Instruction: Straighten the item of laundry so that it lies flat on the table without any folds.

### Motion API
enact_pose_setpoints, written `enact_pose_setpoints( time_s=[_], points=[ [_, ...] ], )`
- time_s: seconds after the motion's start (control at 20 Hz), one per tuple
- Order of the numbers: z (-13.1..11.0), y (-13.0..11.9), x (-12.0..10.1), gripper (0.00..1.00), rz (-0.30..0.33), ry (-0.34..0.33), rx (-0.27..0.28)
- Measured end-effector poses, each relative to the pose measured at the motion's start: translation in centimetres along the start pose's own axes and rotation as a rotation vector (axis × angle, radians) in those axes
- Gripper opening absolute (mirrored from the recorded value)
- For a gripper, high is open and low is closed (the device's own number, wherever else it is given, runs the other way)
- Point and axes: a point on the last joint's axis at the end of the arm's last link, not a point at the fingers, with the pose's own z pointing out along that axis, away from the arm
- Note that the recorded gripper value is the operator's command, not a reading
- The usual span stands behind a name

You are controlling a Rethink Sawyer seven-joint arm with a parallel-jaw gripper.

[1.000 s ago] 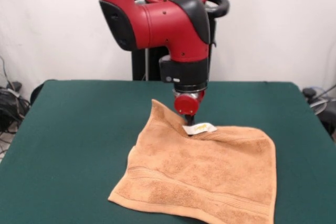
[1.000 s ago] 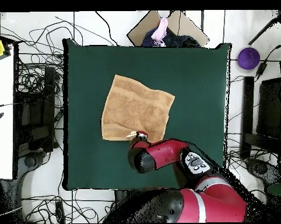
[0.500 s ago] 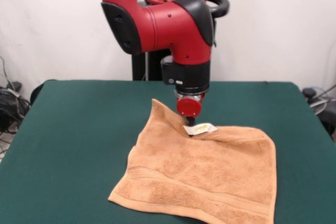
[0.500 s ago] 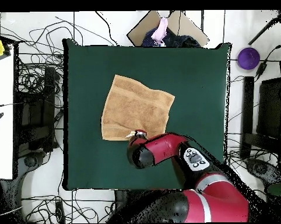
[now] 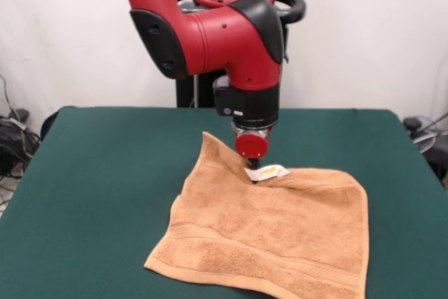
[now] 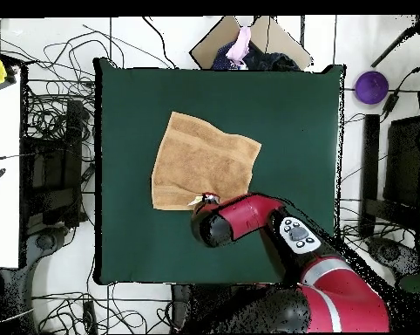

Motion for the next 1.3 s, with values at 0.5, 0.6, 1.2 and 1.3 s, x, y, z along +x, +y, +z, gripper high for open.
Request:
enact_pose_setpoints(
  time_s=[0.5,0.6,1.2,1.3],
  points=[
    [0.1,0.1,0.3,0.0,-0.062,-0.008,0.013],
    [0.1,0.2,0.4,0.0,-0.071,-0.012,0.019],
    [0.2,1.0,1.5,0.0,-0.062,-0.086,0.077],
    [0.3,1.1,1.8,0.0,-0.048,-0.11,0.092]
  ],
)
